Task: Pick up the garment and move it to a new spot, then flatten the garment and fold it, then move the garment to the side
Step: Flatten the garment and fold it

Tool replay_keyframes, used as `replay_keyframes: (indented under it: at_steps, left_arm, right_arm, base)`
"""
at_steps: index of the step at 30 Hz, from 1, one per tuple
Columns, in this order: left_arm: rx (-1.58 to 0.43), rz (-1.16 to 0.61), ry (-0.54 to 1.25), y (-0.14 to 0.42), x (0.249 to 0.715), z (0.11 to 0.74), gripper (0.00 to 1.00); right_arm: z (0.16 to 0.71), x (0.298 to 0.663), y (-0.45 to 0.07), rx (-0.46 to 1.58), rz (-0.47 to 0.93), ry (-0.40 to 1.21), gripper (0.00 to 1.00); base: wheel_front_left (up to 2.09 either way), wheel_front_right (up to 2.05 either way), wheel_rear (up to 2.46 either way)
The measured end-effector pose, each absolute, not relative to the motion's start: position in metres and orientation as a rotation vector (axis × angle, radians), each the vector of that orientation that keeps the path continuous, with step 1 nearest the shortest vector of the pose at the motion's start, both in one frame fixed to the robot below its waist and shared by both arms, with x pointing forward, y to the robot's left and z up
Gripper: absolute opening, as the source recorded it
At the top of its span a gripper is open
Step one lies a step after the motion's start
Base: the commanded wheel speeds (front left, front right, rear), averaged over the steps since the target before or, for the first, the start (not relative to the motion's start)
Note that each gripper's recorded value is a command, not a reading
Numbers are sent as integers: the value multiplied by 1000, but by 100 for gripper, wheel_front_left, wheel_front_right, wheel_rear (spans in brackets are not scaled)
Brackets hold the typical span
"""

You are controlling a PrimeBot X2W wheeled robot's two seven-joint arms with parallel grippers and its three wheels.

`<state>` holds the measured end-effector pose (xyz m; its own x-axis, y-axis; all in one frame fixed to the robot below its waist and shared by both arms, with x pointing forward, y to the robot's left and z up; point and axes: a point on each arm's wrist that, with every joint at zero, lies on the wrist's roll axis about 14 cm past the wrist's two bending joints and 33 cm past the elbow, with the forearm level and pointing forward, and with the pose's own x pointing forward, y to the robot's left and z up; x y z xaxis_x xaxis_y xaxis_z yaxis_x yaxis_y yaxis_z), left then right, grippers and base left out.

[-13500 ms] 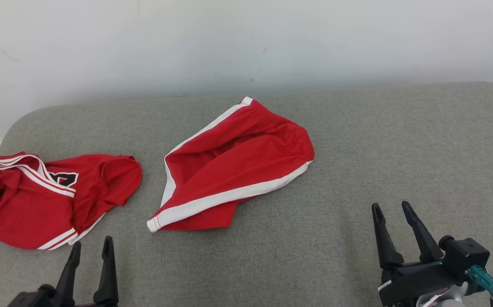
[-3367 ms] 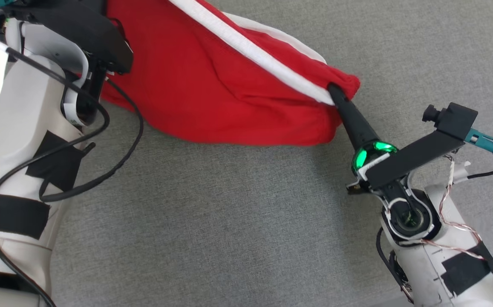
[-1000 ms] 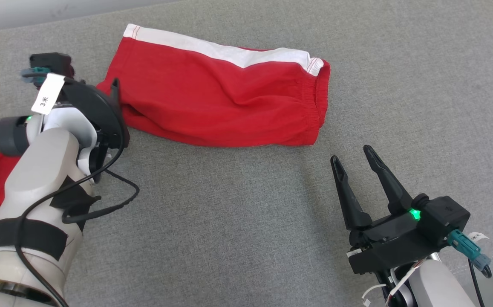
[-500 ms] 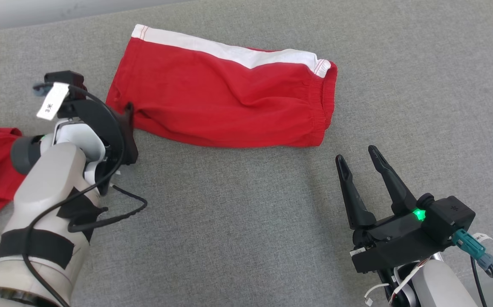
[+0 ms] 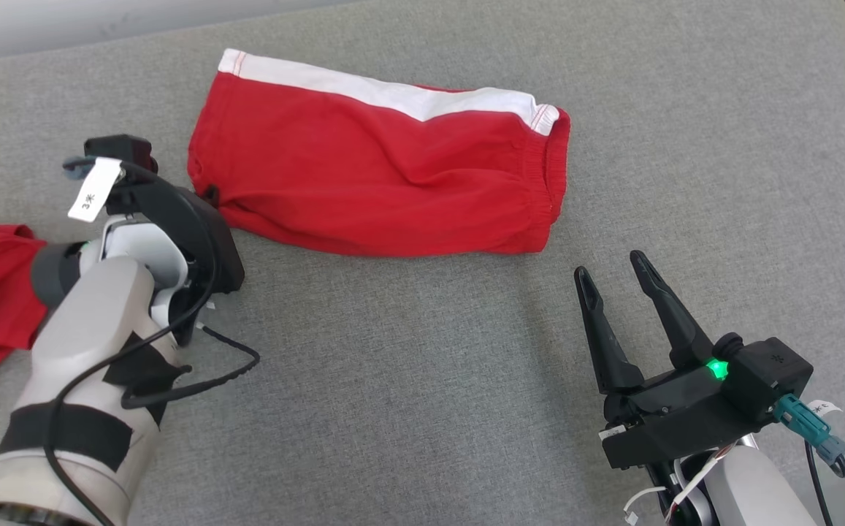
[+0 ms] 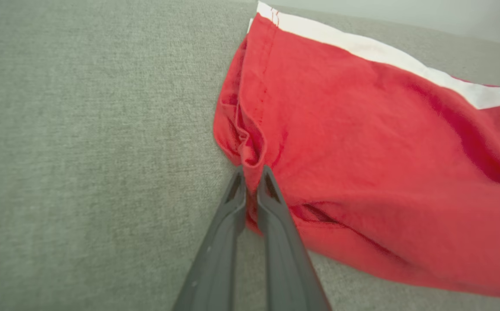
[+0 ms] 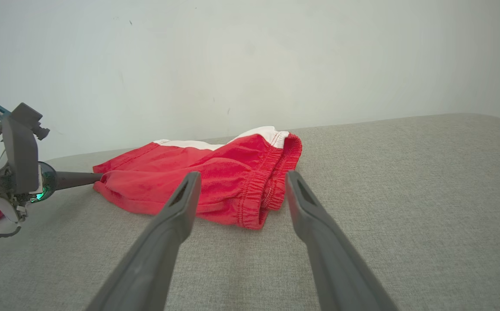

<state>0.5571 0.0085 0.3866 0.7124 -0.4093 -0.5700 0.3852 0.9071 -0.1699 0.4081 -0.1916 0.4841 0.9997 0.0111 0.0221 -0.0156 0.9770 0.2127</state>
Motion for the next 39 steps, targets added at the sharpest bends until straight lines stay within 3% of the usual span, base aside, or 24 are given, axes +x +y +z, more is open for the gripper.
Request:
replay_keyframes:
  at_steps: [18, 39]
  left_arm:
    - [-227, -422, 499, 16, 528, 405, 0]
    - [-332, -352, 473, 37, 465, 411, 0]
  right_arm:
    - [500, 409, -180, 227, 53, -59, 100]
    - [509, 403, -171, 240, 77, -77, 100]
  base:
    - [0, 0, 0]
    - [0, 0, 0]
